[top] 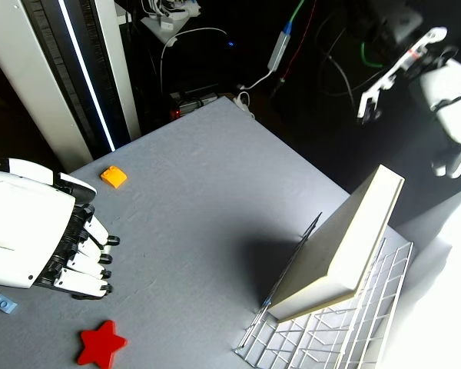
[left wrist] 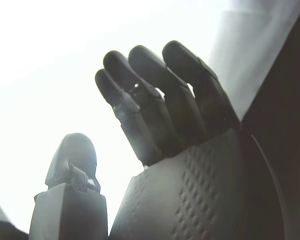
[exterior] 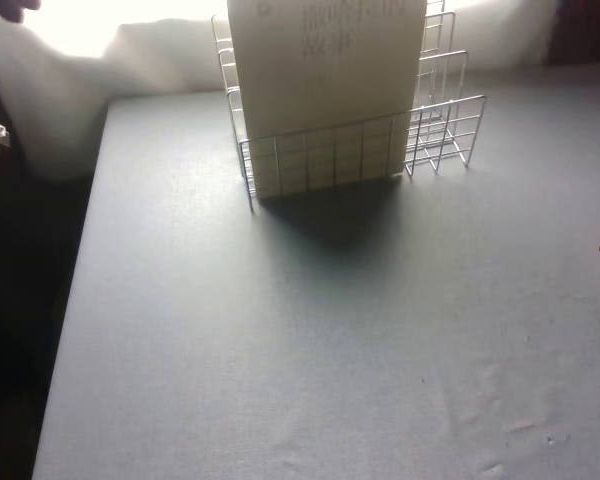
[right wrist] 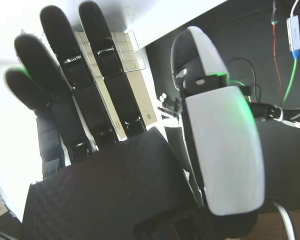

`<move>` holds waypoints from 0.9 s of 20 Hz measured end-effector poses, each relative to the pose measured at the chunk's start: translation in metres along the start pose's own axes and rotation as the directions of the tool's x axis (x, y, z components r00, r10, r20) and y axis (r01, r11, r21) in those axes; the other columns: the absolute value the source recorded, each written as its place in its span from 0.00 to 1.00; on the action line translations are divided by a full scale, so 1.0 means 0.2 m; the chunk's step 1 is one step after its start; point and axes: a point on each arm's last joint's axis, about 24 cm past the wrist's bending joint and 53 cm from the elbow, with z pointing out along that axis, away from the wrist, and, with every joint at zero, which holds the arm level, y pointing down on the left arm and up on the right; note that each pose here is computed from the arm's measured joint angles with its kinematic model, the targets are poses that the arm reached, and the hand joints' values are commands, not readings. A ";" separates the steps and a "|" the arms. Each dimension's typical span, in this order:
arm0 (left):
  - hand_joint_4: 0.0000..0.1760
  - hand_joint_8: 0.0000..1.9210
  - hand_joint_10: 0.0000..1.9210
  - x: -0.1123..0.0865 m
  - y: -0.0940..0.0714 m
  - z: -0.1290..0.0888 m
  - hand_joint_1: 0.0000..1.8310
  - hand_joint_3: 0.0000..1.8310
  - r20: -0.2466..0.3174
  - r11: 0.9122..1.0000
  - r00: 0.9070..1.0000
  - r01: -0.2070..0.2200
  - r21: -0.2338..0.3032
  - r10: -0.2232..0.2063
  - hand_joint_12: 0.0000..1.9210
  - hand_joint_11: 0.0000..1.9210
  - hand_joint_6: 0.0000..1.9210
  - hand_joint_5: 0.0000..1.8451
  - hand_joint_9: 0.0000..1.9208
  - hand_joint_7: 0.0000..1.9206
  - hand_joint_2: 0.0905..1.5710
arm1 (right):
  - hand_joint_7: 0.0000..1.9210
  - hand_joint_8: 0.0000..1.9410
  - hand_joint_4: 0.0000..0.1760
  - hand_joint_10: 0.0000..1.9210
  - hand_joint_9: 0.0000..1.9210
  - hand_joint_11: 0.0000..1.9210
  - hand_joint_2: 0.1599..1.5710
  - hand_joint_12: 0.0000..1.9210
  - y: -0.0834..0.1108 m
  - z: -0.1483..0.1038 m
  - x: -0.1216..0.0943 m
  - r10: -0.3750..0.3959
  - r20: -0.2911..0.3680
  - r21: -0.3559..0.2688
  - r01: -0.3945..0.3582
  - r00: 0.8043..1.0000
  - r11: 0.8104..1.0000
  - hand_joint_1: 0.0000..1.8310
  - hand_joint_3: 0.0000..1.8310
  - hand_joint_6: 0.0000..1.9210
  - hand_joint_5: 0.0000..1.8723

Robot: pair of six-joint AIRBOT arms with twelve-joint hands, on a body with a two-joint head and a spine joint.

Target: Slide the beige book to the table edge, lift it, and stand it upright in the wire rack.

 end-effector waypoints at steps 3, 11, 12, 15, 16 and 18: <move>0.00 0.98 1.00 -0.02 0.02 -0.04 0.22 0.01 0.041 0.979 0.979 0.202 -0.037 -0.200 1.00 0.59 0.95 0.56 0.60 0.60 0.92 | 0.62 0.90 0.00 1.00 0.60 0.58 0.87 1.00 0.02 -0.01 -0.01 0.003 0.009 -0.007 -0.003 1.000 1.000 0.11 0.01 0.97 0.55; 0.00 1.00 1.00 0.16 -0.03 -0.16 0.25 0.01 -0.383 0.986 0.919 0.031 -0.165 -0.093 1.00 0.61 1.00 0.54 0.60 0.58 0.96 | 0.64 0.99 0.00 1.00 0.66 0.67 0.95 1.00 0.03 0.00 -0.01 0.007 0.008 -0.014 -0.007 1.000 1.000 0.27 0.01 1.00 0.56; 0.00 1.00 1.00 0.20 0.00 -0.22 0.25 0.00 -0.471 0.985 0.881 -0.047 -0.169 -0.039 1.00 0.62 1.00 0.55 0.61 0.59 0.96 | 0.63 0.99 0.00 1.00 0.65 0.65 0.95 1.00 0.02 0.00 -0.01 0.007 0.008 -0.014 -0.007 1.000 1.000 0.27 0.01 1.00 0.56; 0.00 1.00 1.00 0.30 0.03 -0.41 0.31 0.00 -0.675 0.962 0.722 -0.264 -0.065 0.152 1.00 0.60 1.00 0.54 0.61 0.59 0.93 | 0.62 0.99 0.00 1.00 0.65 0.63 0.95 1.00 0.02 0.00 -0.01 0.007 0.008 -0.011 -0.007 1.000 1.000 0.26 0.01 1.00 0.55; 0.00 1.00 1.00 0.35 0.07 -0.52 0.30 0.00 -0.745 0.931 0.615 -0.363 0.023 0.258 1.00 0.61 1.00 0.54 0.61 0.59 0.94 | 0.62 1.00 0.00 1.00 0.65 0.64 0.95 1.00 0.02 0.00 -0.01 0.007 0.008 -0.012 -0.007 1.000 1.000 0.27 0.01 1.00 0.54; 0.00 1.00 1.00 0.42 0.15 -0.67 0.29 0.00 -0.791 0.844 0.440 -0.507 0.172 0.426 1.00 0.61 1.00 0.55 0.62 0.60 0.94 | 0.61 1.00 0.00 1.00 0.64 0.65 0.98 1.00 0.02 0.00 -0.01 0.007 0.008 -0.012 -0.007 1.000 1.000 0.19 0.01 1.00 0.55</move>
